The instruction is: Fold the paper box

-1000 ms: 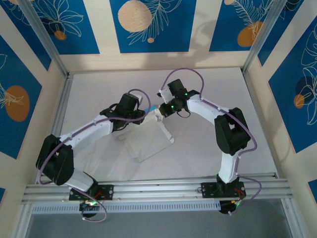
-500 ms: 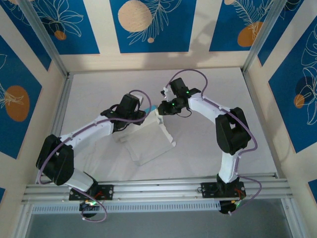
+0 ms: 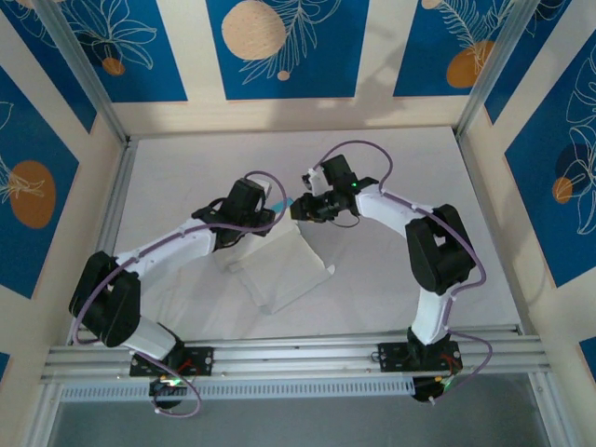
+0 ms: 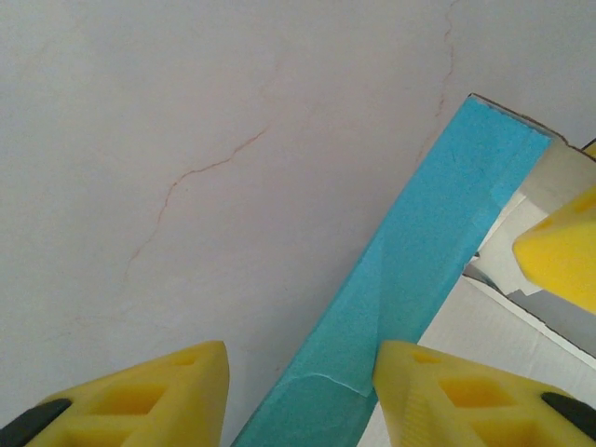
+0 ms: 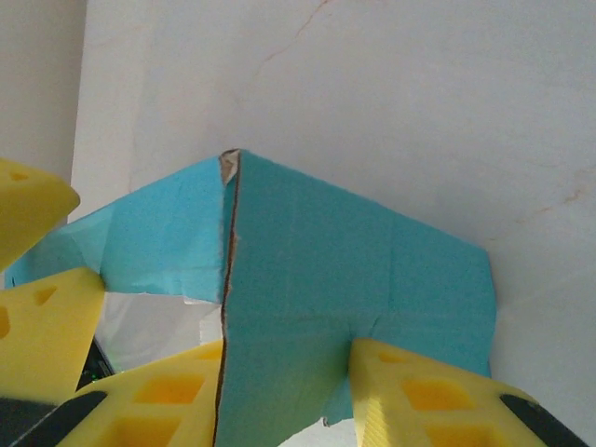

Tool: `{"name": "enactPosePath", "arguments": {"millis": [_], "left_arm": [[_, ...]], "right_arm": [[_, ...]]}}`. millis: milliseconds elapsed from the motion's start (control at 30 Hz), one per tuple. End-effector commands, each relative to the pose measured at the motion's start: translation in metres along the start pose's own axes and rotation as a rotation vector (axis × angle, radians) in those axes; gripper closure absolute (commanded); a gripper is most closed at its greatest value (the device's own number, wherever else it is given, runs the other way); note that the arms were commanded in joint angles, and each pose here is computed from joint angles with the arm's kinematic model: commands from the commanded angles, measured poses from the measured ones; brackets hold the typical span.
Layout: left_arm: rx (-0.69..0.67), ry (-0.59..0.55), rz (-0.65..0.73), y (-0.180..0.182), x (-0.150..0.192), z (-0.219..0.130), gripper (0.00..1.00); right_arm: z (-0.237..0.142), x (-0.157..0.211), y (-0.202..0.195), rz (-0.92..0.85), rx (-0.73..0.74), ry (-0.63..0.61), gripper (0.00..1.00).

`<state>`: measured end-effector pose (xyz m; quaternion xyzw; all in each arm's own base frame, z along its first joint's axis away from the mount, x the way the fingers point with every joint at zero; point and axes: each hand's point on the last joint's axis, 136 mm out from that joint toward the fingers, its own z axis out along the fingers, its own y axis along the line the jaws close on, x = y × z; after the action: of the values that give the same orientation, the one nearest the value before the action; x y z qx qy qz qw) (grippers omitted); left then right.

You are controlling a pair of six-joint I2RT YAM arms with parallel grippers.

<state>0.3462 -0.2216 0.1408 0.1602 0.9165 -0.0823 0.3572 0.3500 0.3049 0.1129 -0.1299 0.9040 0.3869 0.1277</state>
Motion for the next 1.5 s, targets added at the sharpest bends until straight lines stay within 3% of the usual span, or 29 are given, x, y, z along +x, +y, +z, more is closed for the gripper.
{"name": "enactPosePath", "arguments": {"millis": [0,233,367,467,633,767,867,1067,1233,1367,1467], "left_arm": [[0.01,0.066,0.042,-0.007,0.023,0.011,0.54],[-0.003,0.065,0.082,-0.007,0.023,0.01,0.54],[-0.022,0.056,0.15,-0.007,0.02,0.01,0.55],[-0.028,0.052,0.195,-0.01,0.017,0.01,0.55],[-0.027,0.042,0.259,-0.019,0.016,0.009,0.55],[-0.057,0.019,0.269,-0.016,0.0,0.0,0.47],[-0.021,0.021,0.197,-0.021,-0.008,-0.016,0.46],[0.115,0.048,-0.047,-0.026,0.008,-0.041,0.48],[0.182,0.121,-0.244,-0.016,0.046,-0.044,0.44],[0.196,0.165,-0.365,-0.008,0.072,-0.032,0.44],[0.197,0.142,-0.417,0.0,0.072,-0.032,0.45]], "right_arm": [[0.003,0.018,0.019,-0.162,-0.081,0.026,0.65],[-0.021,0.024,0.032,-0.502,-0.166,-0.05,0.67],[-0.038,0.018,0.028,-0.584,-0.199,-0.112,0.68],[-0.049,0.014,0.021,-0.575,-0.169,-0.109,0.69],[-0.051,0.01,-0.007,-0.517,0.034,-0.106,0.69],[-0.053,0.01,-0.02,-0.379,0.118,-0.068,0.68],[-0.052,0.016,-0.027,-0.265,0.151,-0.008,0.68],[-0.041,0.046,-0.032,-0.154,0.221,0.167,0.64],[-0.036,0.076,-0.028,-0.071,0.191,0.213,0.46],[-0.029,0.08,-0.04,-0.131,0.288,0.27,0.41],[-0.013,0.074,-0.046,-0.134,0.292,0.336,0.39]]}}
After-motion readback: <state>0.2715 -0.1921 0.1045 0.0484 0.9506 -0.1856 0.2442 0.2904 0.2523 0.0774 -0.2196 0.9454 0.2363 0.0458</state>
